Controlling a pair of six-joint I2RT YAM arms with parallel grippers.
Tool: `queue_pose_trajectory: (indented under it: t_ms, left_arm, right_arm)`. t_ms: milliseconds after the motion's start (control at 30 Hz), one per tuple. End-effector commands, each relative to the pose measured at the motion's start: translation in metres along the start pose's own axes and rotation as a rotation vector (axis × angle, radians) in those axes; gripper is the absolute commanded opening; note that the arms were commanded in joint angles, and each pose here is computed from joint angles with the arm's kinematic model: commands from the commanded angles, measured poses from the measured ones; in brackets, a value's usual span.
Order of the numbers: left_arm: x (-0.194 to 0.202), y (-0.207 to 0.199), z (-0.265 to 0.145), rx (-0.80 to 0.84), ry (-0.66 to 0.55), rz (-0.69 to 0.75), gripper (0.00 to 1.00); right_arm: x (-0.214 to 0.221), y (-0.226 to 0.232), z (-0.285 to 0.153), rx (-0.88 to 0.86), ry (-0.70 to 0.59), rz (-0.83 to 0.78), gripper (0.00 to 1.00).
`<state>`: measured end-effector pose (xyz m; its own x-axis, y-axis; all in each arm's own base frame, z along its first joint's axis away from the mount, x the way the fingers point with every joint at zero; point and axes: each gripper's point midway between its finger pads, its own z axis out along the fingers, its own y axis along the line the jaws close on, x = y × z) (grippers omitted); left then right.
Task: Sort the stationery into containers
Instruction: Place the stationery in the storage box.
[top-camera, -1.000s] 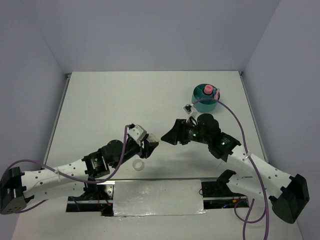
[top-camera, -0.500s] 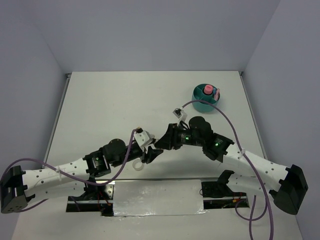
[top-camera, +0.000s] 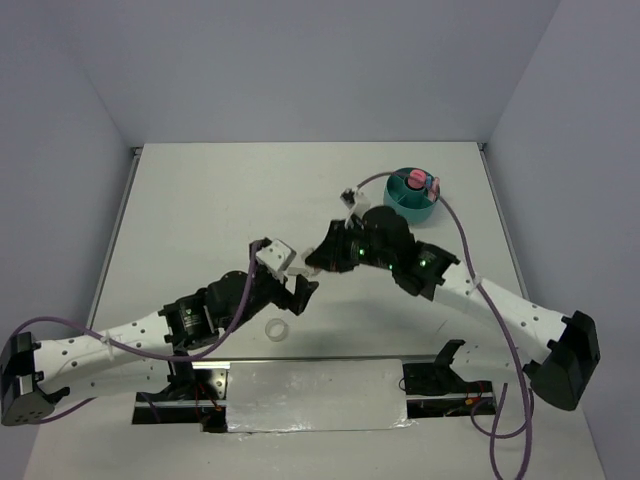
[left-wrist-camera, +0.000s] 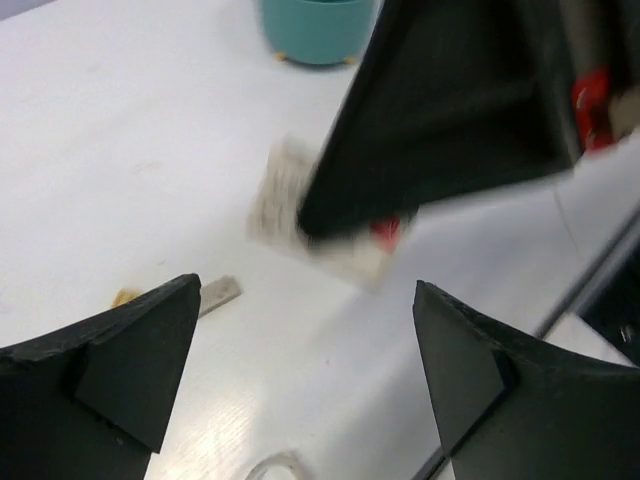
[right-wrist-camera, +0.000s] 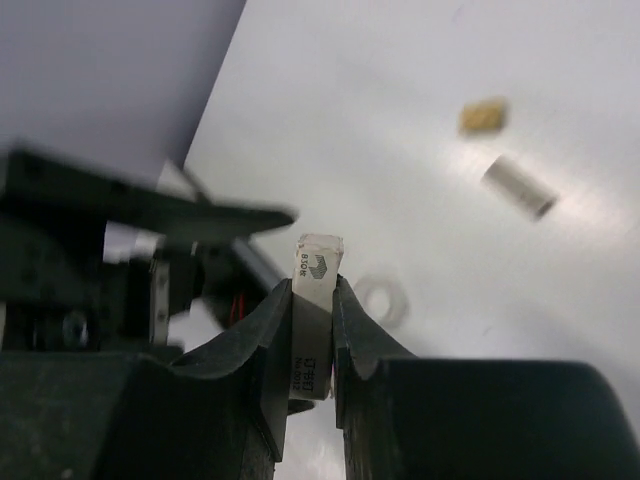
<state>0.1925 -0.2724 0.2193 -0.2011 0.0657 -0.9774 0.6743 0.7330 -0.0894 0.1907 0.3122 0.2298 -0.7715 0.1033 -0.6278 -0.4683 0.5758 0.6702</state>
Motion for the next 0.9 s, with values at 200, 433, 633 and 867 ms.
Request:
queue_pose_trajectory:
  t_ms: [200,433,633,867]
  left_arm:
    - [0.027,0.107,-0.059,-0.67,0.209,-0.236,0.99]
    - [0.053,0.095,-0.055,-0.579,0.263,-0.248,0.99]
    - [0.078,0.092,-0.045,-0.569,0.339,-0.221,0.99]
    - [0.093,0.08,-0.034,-0.514,0.376,-0.228,0.98]
  right_arm:
    - [-0.208,-0.153,0.003,0.681,-0.41,0.178,0.0]
    - [-0.292,-0.239,-0.007,1.107,-0.611,0.369,0.0]
    - [-0.309,-0.281,-0.032,1.206,-0.746,0.466,0.0]
    - [-0.299,-0.318,-0.054,1.28,-0.714,0.521,0.0]
